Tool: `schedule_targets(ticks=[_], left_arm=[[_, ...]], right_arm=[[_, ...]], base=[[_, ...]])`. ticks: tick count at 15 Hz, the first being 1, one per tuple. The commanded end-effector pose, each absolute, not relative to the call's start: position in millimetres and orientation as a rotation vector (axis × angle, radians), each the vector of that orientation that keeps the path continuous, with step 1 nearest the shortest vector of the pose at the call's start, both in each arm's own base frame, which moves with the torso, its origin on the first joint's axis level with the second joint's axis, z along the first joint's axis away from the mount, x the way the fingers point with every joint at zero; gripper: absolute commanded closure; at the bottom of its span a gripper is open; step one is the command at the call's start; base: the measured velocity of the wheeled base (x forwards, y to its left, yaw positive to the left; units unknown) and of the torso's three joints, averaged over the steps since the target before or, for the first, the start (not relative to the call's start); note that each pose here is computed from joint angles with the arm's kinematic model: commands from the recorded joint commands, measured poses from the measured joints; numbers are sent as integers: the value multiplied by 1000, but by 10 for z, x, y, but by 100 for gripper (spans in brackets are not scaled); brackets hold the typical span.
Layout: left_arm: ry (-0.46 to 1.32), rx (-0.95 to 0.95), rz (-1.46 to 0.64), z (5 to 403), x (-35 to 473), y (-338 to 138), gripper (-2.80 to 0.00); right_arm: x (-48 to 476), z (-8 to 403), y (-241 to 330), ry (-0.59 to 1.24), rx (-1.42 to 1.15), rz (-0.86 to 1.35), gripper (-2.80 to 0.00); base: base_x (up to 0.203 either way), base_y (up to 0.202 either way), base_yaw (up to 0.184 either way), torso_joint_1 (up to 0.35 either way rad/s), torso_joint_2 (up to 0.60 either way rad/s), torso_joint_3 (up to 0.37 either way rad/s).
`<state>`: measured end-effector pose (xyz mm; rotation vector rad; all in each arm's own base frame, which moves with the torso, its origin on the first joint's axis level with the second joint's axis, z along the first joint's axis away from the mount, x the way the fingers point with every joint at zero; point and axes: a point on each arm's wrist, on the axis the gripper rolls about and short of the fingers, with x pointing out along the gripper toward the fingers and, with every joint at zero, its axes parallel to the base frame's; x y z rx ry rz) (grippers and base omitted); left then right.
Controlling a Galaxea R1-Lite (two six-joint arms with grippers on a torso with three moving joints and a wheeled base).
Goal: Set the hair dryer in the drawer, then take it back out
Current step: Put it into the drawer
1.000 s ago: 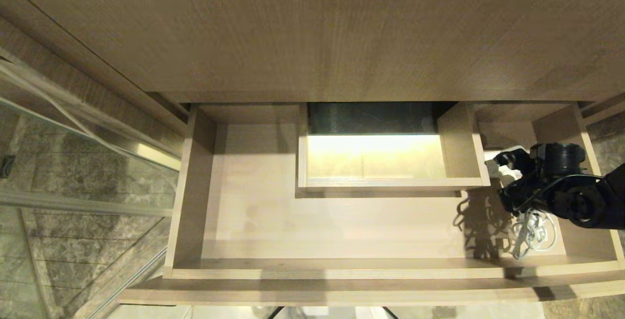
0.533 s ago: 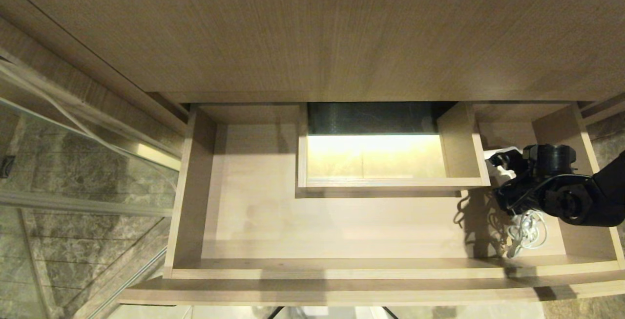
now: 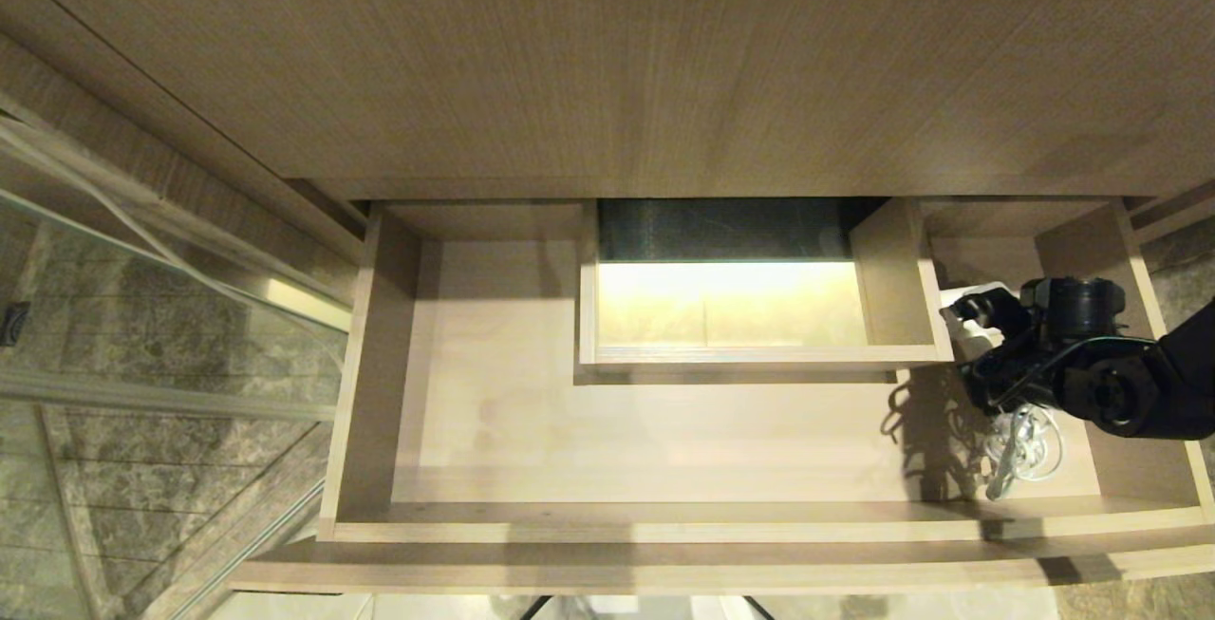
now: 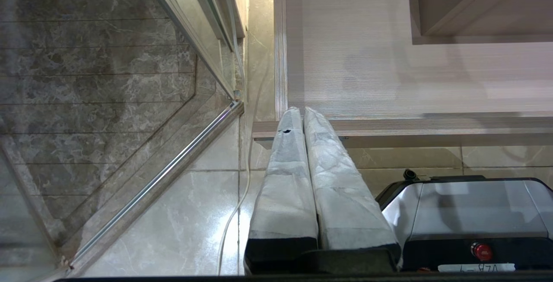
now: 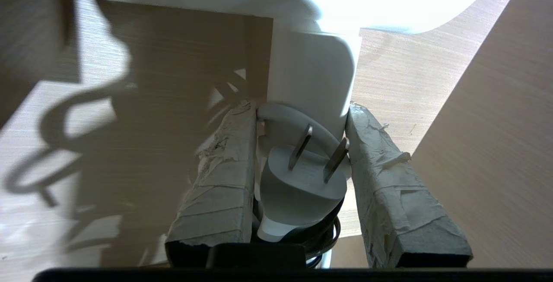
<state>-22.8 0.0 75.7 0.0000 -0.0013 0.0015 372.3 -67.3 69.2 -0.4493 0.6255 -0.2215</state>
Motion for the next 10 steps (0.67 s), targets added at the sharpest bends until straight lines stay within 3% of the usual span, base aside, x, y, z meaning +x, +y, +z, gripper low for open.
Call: schedule_targets(ticks=[1, 2, 3, 7, 10], left_arm=[[-2, 0, 2, 756, -228, 0, 0], [-3, 0, 2, 760, -229, 0, 0], [-2, 0, 2, 756, -228, 0, 0], [-2, 0, 2, 757, -228, 0, 0], [-2, 0, 2, 756, -228, 0, 0]], right_arm=[[3690, 739, -668, 617, -452, -225, 0], [3676, 724, -665, 624, -452, -220, 0], [3638, 689, -657, 640, -455, -208, -280], [3659, 731, -662, 626, -464, -218, -280], [3573, 981, -649, 581, -463, -231, -280]], base=[[0, 0, 0, 0, 0, 0], [0, 0, 0, 0, 0, 0], [0, 0, 0, 0, 0, 0], [0, 0, 0, 0, 0, 0], [0, 0, 0, 0, 0, 0]])
